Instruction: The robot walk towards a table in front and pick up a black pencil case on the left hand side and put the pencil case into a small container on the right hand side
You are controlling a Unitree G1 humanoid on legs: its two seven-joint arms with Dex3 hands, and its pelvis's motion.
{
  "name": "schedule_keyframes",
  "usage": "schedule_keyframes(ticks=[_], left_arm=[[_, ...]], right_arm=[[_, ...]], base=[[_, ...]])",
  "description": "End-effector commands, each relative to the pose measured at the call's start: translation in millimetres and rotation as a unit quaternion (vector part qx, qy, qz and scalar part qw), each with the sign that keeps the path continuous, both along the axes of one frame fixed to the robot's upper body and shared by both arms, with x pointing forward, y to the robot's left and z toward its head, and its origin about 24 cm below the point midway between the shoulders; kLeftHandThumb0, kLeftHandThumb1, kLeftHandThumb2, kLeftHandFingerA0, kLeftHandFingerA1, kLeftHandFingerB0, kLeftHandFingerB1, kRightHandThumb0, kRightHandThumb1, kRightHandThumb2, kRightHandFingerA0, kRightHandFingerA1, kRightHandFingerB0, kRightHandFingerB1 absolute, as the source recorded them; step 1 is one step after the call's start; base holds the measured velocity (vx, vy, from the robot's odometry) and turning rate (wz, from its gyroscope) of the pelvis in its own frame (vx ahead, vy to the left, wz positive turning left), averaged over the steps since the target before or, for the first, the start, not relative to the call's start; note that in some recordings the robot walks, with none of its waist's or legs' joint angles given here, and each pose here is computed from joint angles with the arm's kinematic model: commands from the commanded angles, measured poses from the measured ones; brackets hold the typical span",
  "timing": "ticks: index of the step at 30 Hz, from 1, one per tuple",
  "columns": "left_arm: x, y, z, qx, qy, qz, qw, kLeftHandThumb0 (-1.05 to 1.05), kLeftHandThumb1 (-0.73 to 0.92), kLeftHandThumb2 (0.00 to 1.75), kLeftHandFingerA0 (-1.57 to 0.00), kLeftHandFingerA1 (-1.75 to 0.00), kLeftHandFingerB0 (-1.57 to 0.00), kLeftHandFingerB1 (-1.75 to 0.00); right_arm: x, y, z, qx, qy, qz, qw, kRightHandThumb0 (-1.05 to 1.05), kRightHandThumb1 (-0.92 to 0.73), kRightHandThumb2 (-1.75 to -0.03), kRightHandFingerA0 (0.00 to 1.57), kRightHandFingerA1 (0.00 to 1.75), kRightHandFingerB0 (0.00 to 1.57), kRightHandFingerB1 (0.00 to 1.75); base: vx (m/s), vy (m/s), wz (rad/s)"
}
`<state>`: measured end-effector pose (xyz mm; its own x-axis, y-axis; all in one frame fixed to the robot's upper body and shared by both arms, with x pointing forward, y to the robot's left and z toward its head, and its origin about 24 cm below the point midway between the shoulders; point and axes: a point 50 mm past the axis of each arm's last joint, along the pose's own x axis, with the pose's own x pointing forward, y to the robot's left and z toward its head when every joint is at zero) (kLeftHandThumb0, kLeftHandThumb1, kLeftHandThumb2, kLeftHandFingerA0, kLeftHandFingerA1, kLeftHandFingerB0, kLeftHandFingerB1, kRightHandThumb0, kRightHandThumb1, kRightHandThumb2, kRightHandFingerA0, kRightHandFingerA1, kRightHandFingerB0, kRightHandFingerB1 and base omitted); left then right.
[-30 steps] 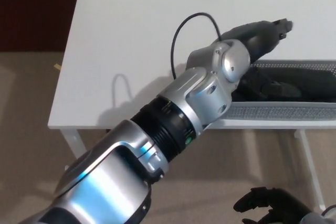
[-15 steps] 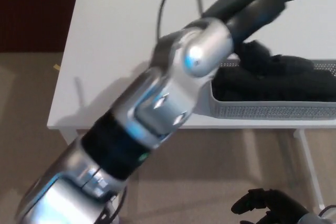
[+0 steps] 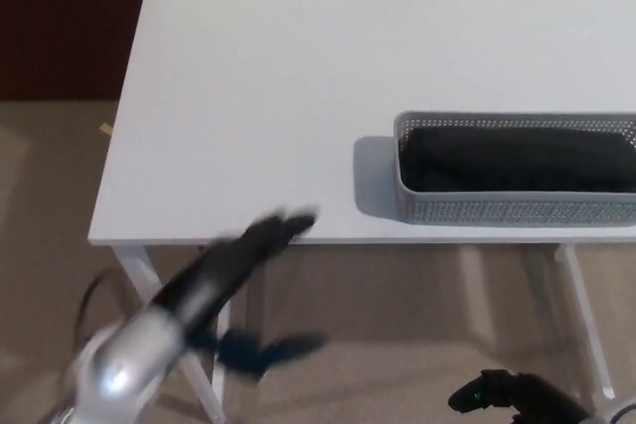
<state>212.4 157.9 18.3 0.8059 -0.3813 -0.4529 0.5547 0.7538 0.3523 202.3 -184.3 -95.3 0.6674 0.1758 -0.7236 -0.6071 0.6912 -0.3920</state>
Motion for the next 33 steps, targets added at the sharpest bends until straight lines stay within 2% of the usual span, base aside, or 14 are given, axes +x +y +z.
schedule_keyframes(ticks=[1, 5, 11, 13, 14, 15, 18, 19, 23, 24, 26, 27, 32, 33], left_arm=[[-189, 108, 8, 0.0, 0.147, -0.134, 0.98, -0.7, 0.46, 0.55, -0.24, -0.32, -0.25, -0.29], [-178, 109, -6, 0.002, 0.178, -0.146, 0.973, -0.65, 0.47, 0.55, -0.32, -0.36, -0.32, -0.31], [-151, 107, -43, 0.124, 0.129, -0.061, 0.982, -0.71, 0.51, 0.57, -0.29, -0.37, -0.25, -0.31], [-139, 117, -68, 0.11, 0.157, 0.03, 0.981, -0.7, 0.44, 0.76, -0.2, -0.44, -0.16, -0.38], [-137, 119, -73, 0.116, 0.158, 0.04, 0.98, -0.7, 0.44, 0.76, -0.2, -0.44, -0.16, -0.38], [-131, 123, -81, 0.13, 0.169, 0.061, 0.975, -0.69, 0.55, 0.57, -0.2, -0.32, -0.18, -0.27], [-111, 140, -107, 0.148, 0.194, 0.154, 0.957, -0.69, 0.54, 0.58, -0.1, -0.3, -0.13, -0.24], [-111, 146, -112, 0.15, 0.204, 0.178, 0.951, -0.72, 0.45, 0.8, -0.06, -0.36, -0.09, -0.27], [-119, 169, -126, 0.184, 0.232, 0.256, 0.92, -0.77, 0.48, 0.82, -0.08, -0.43, -0.05, -0.37], [-121, 177, -126, 0.195, 0.256, 0.268, 0.908, -0.7, 0.43, 0.87, -0.1, -0.46, 0.0, -0.28], [-114, 182, -123, 0.191, 0.262, 0.265, 0.908, -0.78, 0.47, 0.88, -0.03, -0.41, -0.02, -0.2], [-109, 181, -121, 0.167, 0.255, 0.271, 0.913, -0.81, 0.5, 0.84, -0.11, -0.22, -0.11, -0.12], [-102, 185, -117, 0.132, 0.24, 0.282, 0.919, -0.81, 0.51, 0.85, -0.1, -0.23, -0.09, -0.1], [-102, 184, -118, 0.135, 0.24, 0.283, 0.919, -0.78, 0.49, 0.85, -0.08, -0.29, -0.07, -0.11]], right_arm=[[-40, -46, -23, -0.008, 0.005, -0.141, 0.99, -0.35, -0.65, -0.8, 0.55, 0.65, 0.32, 0.67], [-44, -53, -25, -0.015, 0.009, -0.153, 0.988, -0.33, -0.66, -0.8, 0.54, 0.63, 0.33, 0.66], [-57, -58, -30, -0.015, 0.017, -0.165, 0.986, -0.35, -0.65, -0.8, 0.55, 0.64, 0.33, 0.66], [-64, -58, -33, -0.013, 0.027, -0.172, 0.985, -0.33, -0.67, -0.76, 0.57, 0.64, 0.34, 0.64], [-65, -59, -33, -0.012, 0.027, -0.173, 0.984, -0.33, -0.67, -0.76, 0.57, 0.64, 0.34, 0.64], [-66, -59, -34, -0.015, 0.028, -0.173, 0.984, -0.34, -0.67, -0.76, 0.58, 0.64, 0.34, 0.64], [-66, -59, -36, -0.009, 0.032, -0.19, 0.981, -0.33, -0.62, -0.82, 0.55, 0.67, 0.35, 0.68], [-68, -60, -37, -0.01, 0.033, -0.19, 0.981, -0.33, -0.61, -0.83, 0.54, 0.68, 0.35, 0.68], [-69, -58, -38, -0.011, 0.035, -0.193, 0.98, -0.33, -0.61, -0.83, 0.54, 0.68, 0.32, 0.65], [-64, -59, -36, -0.01, 0.028, -0.198, 0.98, -0.33, -0.62, -0.83, 0.55, 0.69, 0.32, 0.67], [-55, -60, -33, -0.001, 0.017, -0.209, 0.978, -0.37, -0.65, -0.82, 0.53, 0.69, 0.31, 0.68], [-51, -61, -31, 0.002, 0.013, -0.213, 0.977, -0.35, -0.53, -1.05, 0.53, 0.73, 0.31, 0.65], [-43, -59, -29, -0.003, 0.002, -0.207, 0.978, -0.37, -0.53, -1.05, 0.54, 0.73, 0.27, 0.64], [-44, -61, -29, -0.002, 0.002, -0.207, 0.978, -0.41, -0.65, -0.82, 0.52, 0.68, 0.28, 0.65]], base=[[0.0, 0.0, 0.0], [0.0, 0.0, 0.0], [0.0, 0.0, 0.0], [0.0, 0.0, 0.0], [0.0, 0.0, 0.0], [0.0, 0.0, 0.0], [0.0, 0.0, 0.0], [0.0, 0.0, 0.0], [0.0, 0.0, 0.0], [0.0, 0.0, 0.0], [0.0, 0.0, 0.0], [0.0, 0.0, 0.0], [0.0, 0.0, 0.0], [0.0, 0.0, 0.0]])
